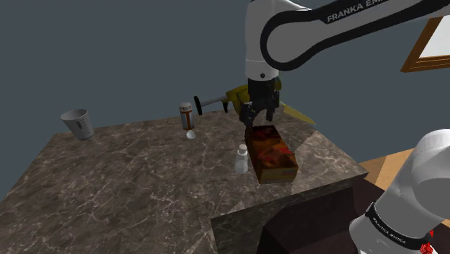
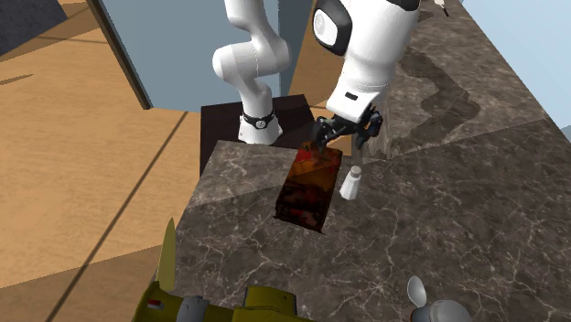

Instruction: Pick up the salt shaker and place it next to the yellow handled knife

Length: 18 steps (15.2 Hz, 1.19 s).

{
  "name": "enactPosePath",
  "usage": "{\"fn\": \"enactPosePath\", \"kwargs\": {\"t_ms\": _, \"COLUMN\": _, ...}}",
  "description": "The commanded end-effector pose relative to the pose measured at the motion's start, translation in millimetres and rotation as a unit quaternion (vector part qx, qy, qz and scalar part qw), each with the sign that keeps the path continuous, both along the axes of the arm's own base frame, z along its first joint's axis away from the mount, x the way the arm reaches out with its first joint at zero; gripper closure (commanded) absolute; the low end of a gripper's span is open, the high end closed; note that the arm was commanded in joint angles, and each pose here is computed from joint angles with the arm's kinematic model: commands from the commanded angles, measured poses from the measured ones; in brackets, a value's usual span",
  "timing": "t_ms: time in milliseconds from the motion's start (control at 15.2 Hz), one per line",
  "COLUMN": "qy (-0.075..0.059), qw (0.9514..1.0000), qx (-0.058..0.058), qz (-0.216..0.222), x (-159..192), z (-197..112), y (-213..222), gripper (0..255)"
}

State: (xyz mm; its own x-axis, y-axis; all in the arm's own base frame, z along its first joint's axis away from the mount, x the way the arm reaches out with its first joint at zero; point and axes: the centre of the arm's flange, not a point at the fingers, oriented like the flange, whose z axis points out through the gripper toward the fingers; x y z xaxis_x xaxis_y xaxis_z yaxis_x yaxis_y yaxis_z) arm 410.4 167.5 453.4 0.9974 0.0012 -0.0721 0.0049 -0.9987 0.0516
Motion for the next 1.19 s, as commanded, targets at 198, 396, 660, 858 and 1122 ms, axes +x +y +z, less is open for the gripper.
{"fn": "enactPosePath", "kwargs": {"t_ms": 198, "qy": 0.003, "qw": 0.9999, "qx": -0.007, "qz": 0.010, "x": 22, "z": -38, "y": 51, "gripper": 0}}
{"fn": "enactPosePath", "kwargs": {"t_ms": 396, "qy": 0.004, "qw": 0.9999, "qx": -0.008, "qz": 0.011, "x": 25, "z": -55, "y": 60, "gripper": 0}}
{"fn": "enactPosePath", "kwargs": {"t_ms": 660, "qy": 0.004, "qw": 0.9999, "qx": -0.008, "qz": 0.011, "x": 24, "z": -76, "y": 58, "gripper": 0}}
{"fn": "enactPosePath", "kwargs": {"t_ms": 858, "qy": 0.004, "qw": 0.9999, "qx": -0.008, "qz": 0.011, "x": 23, "z": -85, "y": 58, "gripper": 0}}
{"fn": "enactPosePath", "kwargs": {"t_ms": 1122, "qy": 0.004, "qw": 0.9999, "qx": -0.008, "qz": 0.011, "x": 23, "z": -85, "y": 58, "gripper": 0}}
